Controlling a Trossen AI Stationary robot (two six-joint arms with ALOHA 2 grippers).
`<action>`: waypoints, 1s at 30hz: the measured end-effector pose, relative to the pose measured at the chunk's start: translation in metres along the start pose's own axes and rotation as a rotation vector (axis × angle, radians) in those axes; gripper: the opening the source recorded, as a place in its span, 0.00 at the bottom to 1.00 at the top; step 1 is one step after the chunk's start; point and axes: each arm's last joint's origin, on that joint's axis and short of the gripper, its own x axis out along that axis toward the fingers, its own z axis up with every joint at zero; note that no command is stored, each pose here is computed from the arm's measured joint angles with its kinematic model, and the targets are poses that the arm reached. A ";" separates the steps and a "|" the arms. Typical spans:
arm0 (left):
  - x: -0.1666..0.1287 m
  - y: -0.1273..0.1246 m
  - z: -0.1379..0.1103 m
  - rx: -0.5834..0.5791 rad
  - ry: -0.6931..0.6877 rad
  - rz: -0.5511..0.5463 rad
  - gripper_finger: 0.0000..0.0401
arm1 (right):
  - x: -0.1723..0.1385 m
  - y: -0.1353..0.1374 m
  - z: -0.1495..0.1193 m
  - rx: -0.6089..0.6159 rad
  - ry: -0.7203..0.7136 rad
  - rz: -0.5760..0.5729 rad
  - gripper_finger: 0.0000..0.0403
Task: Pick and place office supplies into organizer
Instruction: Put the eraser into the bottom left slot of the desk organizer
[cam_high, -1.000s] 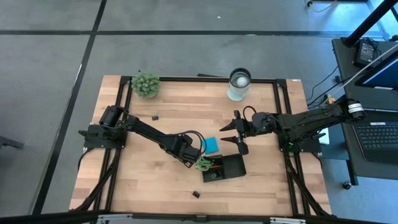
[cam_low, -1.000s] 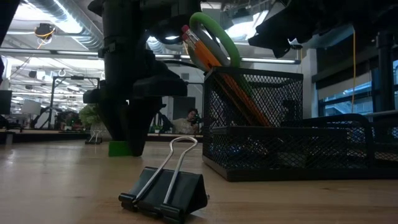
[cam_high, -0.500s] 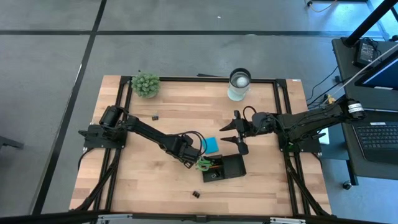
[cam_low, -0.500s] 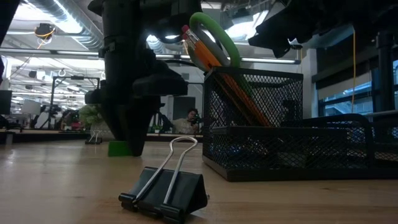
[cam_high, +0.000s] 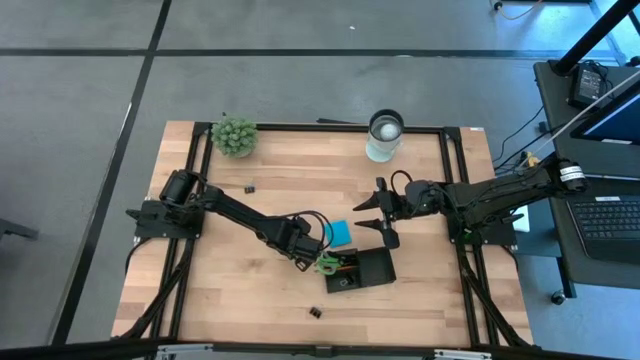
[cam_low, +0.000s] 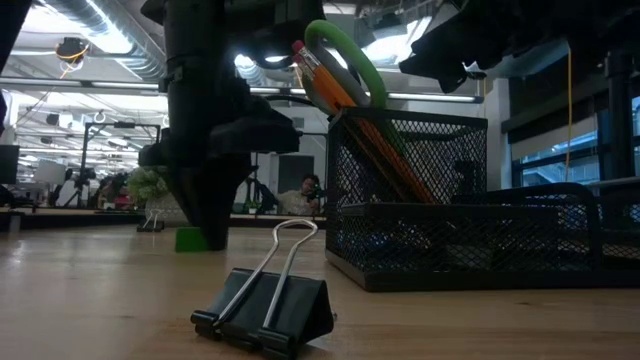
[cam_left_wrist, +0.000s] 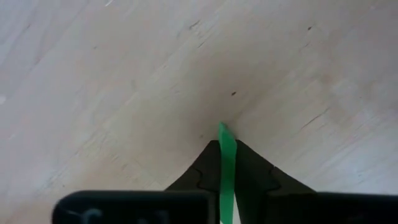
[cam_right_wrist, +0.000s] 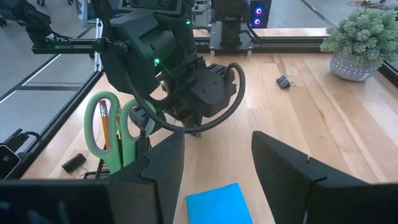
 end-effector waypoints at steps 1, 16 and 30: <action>-0.001 0.000 -0.001 0.002 0.000 -0.002 0.03 | 0.000 0.000 0.000 0.000 0.000 0.000 0.47; -0.076 0.012 -0.020 0.092 -0.126 -0.115 0.04 | 0.000 0.000 -0.003 0.004 0.034 -0.002 0.47; -0.172 -0.015 -0.052 0.381 -0.793 -0.503 0.04 | 0.000 0.000 -0.003 0.003 0.035 -0.002 0.47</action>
